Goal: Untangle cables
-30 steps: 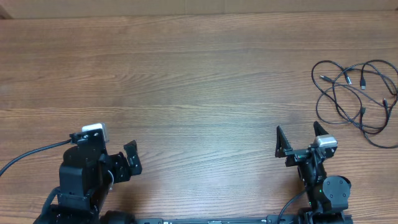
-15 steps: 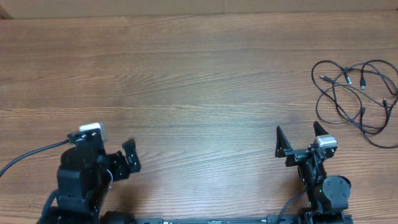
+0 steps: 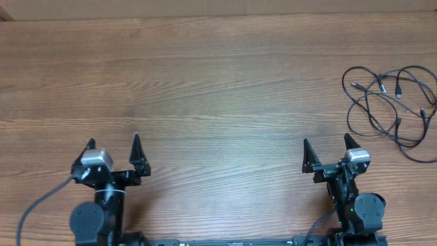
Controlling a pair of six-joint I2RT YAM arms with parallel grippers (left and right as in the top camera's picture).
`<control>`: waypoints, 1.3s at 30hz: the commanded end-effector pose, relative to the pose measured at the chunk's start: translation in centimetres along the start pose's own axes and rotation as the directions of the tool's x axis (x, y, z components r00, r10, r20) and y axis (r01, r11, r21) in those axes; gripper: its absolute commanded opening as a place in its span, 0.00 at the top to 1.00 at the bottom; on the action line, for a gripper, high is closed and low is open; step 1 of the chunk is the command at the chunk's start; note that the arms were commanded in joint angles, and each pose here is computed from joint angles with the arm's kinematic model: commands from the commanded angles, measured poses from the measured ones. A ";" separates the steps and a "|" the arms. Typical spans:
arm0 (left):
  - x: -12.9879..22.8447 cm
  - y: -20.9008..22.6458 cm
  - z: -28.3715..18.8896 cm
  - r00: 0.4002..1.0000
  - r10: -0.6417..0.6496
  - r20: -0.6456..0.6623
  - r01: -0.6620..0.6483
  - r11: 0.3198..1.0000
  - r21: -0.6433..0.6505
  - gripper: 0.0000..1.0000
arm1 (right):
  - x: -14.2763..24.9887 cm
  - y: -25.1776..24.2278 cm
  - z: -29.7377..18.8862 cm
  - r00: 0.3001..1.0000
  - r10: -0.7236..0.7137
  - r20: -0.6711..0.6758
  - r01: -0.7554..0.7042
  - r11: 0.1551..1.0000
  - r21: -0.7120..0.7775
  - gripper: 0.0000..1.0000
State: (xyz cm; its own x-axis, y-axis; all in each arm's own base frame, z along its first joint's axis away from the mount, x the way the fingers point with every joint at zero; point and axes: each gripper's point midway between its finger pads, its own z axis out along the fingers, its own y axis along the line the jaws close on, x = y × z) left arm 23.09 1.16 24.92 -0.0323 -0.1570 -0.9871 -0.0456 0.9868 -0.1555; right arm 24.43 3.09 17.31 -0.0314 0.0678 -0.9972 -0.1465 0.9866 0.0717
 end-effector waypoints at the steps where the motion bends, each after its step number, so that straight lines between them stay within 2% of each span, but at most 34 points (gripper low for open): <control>1: 1.0 -0.3 0.1 0.998 0.023 0.061 -0.025 0.999 0.037 0.01 | 0.3 0.2 0.0 1.000 -0.001 0.000 0.001 1.000 -0.013 0.00; 8: 0.7 -0.2 0.5 0.972 0.058 0.226 -0.070 0.996 0.046 0.00 | 0.3 0.3 0.0 1.000 -0.001 0.000 0.001 1.000 -0.013 0.00; 14: 0.9 -0.2 0.7 0.945 0.119 0.304 -0.136 0.990 0.035 0.00 | 0.3 0.2 0.0 1.000 -0.001 0.000 0.001 1.000 -0.013 0.00; 18: 2.0 -0.2 1.0 0.946 0.191 0.260 -0.204 0.979 0.022 0.00 | 0.3 0.2 0.0 1.000 -0.001 0.000 0.001 1.000 -0.013 0.00; 27: 8.9 0.4 1.8 0.983 0.183 -0.020 -0.181 0.981 0.065 0.00 | 0.3 0.2 0.0 1.000 -0.001 0.000 0.001 1.000 -0.013 0.00; 32: 9.1 0.4 1.8 0.979 0.201 -0.027 -0.199 0.978 0.066 0.00 | 0.3 0.2 0.0 1.000 -0.001 0.000 0.001 1.000 -0.013 0.00; 39: 9.1 0.4 1.8 0.987 0.156 -0.029 -0.154 0.986 0.064 0.01 | 0.3 0.2 0.0 1.000 -0.001 0.000 0.001 1.000 -0.013 0.00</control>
State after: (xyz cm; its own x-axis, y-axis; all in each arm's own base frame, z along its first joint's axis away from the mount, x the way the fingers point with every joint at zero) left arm 24.63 0.37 15.82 -0.0713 0.0154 -0.9973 0.0150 0.9998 0.0143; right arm 24.43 3.09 17.32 -0.0310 0.0678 -0.9972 -0.1466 0.9866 0.0717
